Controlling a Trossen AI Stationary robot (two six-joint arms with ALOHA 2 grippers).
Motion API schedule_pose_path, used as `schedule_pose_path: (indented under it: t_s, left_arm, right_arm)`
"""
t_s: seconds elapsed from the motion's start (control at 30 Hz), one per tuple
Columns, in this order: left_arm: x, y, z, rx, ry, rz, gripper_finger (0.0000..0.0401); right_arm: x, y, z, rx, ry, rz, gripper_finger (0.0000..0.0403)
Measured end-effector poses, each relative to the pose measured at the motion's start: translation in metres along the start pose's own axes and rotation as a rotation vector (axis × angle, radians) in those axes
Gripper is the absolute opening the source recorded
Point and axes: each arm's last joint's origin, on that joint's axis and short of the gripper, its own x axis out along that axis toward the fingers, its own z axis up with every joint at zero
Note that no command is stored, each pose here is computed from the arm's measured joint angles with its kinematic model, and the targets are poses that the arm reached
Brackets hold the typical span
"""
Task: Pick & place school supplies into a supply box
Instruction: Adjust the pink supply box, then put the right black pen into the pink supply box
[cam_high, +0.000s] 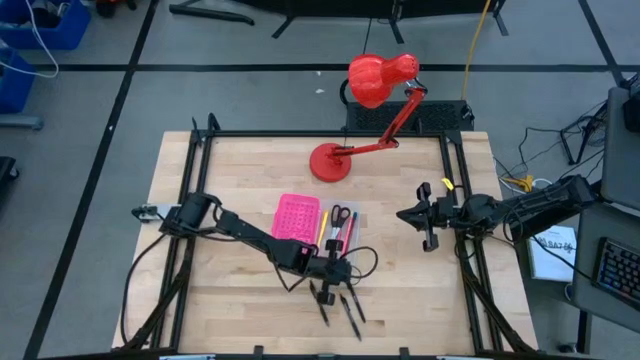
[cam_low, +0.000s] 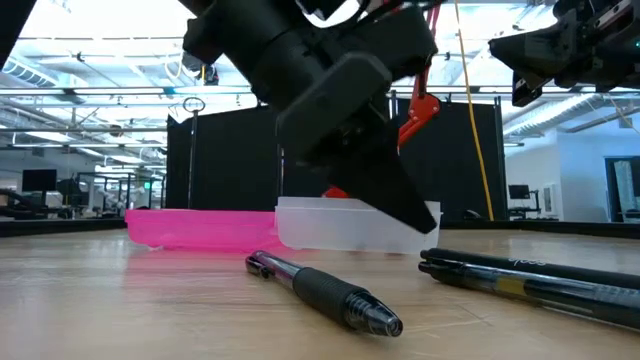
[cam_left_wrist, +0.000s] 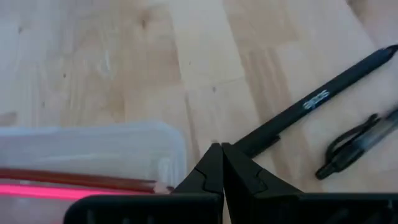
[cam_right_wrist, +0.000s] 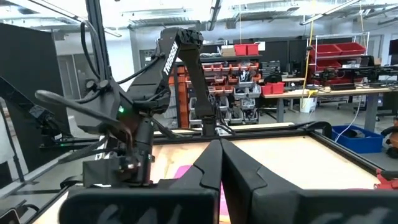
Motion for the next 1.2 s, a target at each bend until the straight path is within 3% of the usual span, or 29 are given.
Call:
schedule_pose_path:
  t_s: [0.3,0.5,0.6,0.73,0.8,0.9,0.97,1.1,1.2]
  left_arm:
    - [0.004,0.031,0.0,-0.043,0.0,0.049,0.0007]
    - [-0.002,0.031,0.007,0.08,-0.04,-0.031,0.0005]
    - [-0.03,0.021,0.026,0.214,-0.118,-0.072,0.0004]
    - [-0.098,0.017,0.046,0.397,-0.151,-0.07,0.0003]
    - [-0.133,0.023,0.044,0.428,-0.176,-0.023,0.0003]
    - [-0.177,0.04,0.027,0.378,-0.263,0.05,0.0002]
    - [-0.197,0.05,0.005,0.304,-0.351,0.044,0.0002]
    - [-0.215,0.06,-0.054,0.163,-0.519,0.028,0.0002]
    - [-0.226,0.07,-0.091,0.005,-0.565,0.165,0.0004]
  right_arm:
    - [0.0,0.0,0.0,-0.009,0.0,0.0,0.0]
    - [0.0,0.0,0.0,-0.012,0.003,0.0,0.0]
    - [0.0,0.0,-0.001,-0.019,0.007,0.0,0.0]
    - [0.0,0.0,-0.002,-0.025,0.015,0.0,0.0]
    - [0.0,0.0,-0.002,-0.026,0.019,0.001,0.0]
    - [0.0,0.0,-0.003,-0.028,0.026,0.0,0.0]
    - [0.0,0.0,-0.003,-0.032,0.032,0.0,0.0]
    - [0.0,0.0,-0.004,-0.034,0.035,0.0,0.0]
    - [0.0,0.0,-0.004,-0.034,0.035,0.0,0.0]
